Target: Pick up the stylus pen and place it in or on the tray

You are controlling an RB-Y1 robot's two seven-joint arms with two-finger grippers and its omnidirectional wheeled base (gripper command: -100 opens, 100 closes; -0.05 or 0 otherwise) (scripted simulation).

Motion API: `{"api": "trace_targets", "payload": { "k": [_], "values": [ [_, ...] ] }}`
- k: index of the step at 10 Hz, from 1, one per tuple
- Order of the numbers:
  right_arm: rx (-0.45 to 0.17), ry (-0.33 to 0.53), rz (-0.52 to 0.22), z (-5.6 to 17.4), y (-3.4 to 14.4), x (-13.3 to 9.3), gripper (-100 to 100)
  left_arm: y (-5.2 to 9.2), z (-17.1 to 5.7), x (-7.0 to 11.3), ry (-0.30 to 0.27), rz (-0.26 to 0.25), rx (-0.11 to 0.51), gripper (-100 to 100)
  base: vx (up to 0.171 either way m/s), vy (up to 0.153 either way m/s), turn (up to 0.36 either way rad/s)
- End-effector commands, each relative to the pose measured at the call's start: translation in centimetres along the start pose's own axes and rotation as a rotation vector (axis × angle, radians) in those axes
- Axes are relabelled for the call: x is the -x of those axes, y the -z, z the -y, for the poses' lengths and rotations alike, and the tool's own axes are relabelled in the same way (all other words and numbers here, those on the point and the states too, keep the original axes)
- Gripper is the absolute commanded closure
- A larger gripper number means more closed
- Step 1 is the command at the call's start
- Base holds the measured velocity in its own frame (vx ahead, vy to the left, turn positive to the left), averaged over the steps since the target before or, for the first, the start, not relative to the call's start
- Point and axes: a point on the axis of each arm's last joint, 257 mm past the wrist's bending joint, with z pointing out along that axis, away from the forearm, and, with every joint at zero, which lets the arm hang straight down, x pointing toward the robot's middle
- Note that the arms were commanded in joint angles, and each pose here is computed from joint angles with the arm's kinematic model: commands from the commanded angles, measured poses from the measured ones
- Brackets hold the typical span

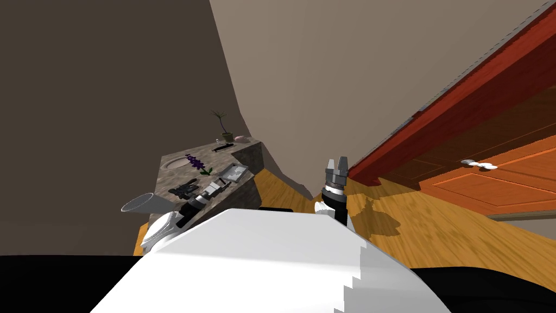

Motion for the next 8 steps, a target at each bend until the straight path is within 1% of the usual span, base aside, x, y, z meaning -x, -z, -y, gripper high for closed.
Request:
{"api": "trace_targets", "payload": {
  "k": [1,2,3,4,8],
  "values": [
    [0.000,0.000,0.000,0.00,0.00,0.00,0,1.03,-0.18,-0.06,0.014,-0.002,-0.005,-100,0.062,-0.081,0.044],
    [0.000,0.000,0.000,0.00,0.00,0.00,0,1.26,0.05,0.26,0.012,0.007,-0.017,-100,0.029,-0.042,0.005],
    [0.000,0.000,0.000,0.00,0.00,0.00,0,1.04,-0.05,0.05,0.014,0.002,-0.008,-100,0.008,-0.011,0.000],
    [0.000,0.000,0.000,0.00,0.00,0.00,0,1.08,0.04,0.09,0.013,0.003,-0.012,100,0.000,0.000,0.000],
    [0.000,0.000,0.000,0.00,-0.01,0.00,0,1.07,0.02,0.11,0.013,0.004,-0.012,100,0.000,0.000,0.000]
  ]
}}
